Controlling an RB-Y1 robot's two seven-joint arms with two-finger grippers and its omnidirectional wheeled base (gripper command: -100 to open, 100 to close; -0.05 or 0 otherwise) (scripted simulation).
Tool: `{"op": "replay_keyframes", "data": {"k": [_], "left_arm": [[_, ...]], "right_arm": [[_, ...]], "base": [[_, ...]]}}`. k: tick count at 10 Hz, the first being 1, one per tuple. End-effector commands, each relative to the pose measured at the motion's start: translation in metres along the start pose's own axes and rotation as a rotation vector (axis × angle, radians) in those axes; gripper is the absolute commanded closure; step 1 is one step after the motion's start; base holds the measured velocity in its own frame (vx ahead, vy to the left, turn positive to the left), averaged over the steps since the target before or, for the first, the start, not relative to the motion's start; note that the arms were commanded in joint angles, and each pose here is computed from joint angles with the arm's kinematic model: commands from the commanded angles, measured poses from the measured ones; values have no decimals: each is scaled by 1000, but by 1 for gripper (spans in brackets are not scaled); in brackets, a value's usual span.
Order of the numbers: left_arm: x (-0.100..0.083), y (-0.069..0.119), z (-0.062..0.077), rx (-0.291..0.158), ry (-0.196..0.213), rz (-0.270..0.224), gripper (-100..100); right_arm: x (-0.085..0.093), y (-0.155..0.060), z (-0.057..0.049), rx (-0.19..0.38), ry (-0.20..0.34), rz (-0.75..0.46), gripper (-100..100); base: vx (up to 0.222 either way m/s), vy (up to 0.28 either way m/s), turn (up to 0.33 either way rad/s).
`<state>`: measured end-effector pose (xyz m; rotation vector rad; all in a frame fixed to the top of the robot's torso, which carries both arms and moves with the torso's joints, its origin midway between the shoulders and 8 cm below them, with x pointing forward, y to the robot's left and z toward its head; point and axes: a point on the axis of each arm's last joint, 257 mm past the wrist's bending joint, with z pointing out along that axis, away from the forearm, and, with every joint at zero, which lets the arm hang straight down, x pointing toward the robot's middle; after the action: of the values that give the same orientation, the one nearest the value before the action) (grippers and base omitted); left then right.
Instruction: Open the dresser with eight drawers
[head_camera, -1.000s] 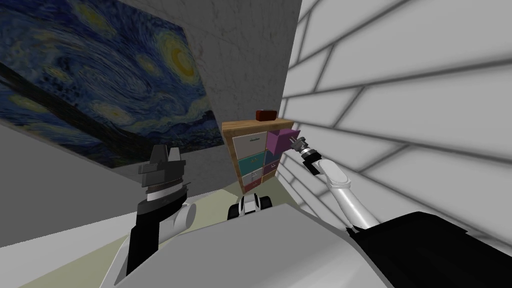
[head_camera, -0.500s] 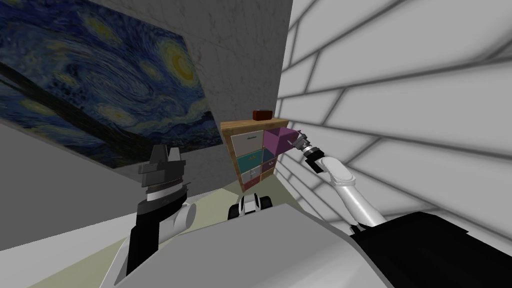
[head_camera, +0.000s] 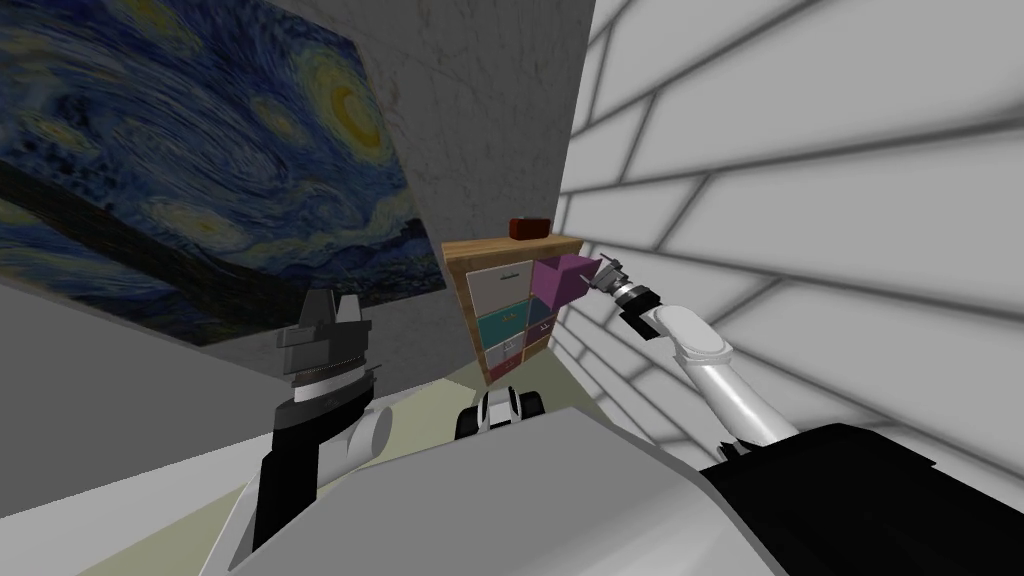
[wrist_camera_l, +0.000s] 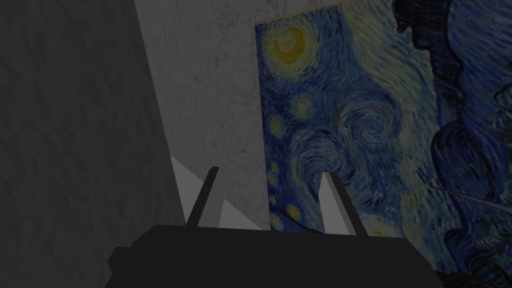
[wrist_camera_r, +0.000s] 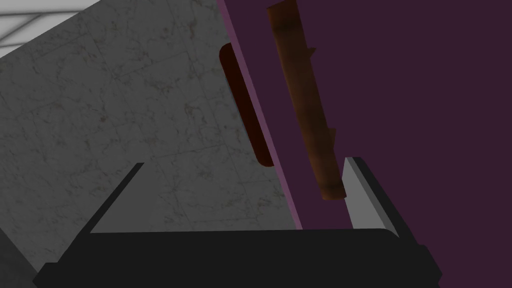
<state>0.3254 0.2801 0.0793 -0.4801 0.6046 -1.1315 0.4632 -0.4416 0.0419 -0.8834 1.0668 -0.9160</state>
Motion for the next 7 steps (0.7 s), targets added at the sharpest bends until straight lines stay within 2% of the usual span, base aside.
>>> {"op": "replay_keyframes", "data": {"k": [1, 2, 7], "left_arm": [[0, 0, 0, 0, 0, 0, 0], [0, 0, 0, 0, 0, 0, 0], [0, 0, 0, 0, 0, 0, 0]], "right_arm": [[0, -4, 0, -7, -3, 2, -100], [0, -4, 0, -9, -3, 4, 0], [2, -2, 0, -12, 0, 5, 0]], "base": [[5, 22, -11], [0, 0, 0], [0, 0, 0]]}}
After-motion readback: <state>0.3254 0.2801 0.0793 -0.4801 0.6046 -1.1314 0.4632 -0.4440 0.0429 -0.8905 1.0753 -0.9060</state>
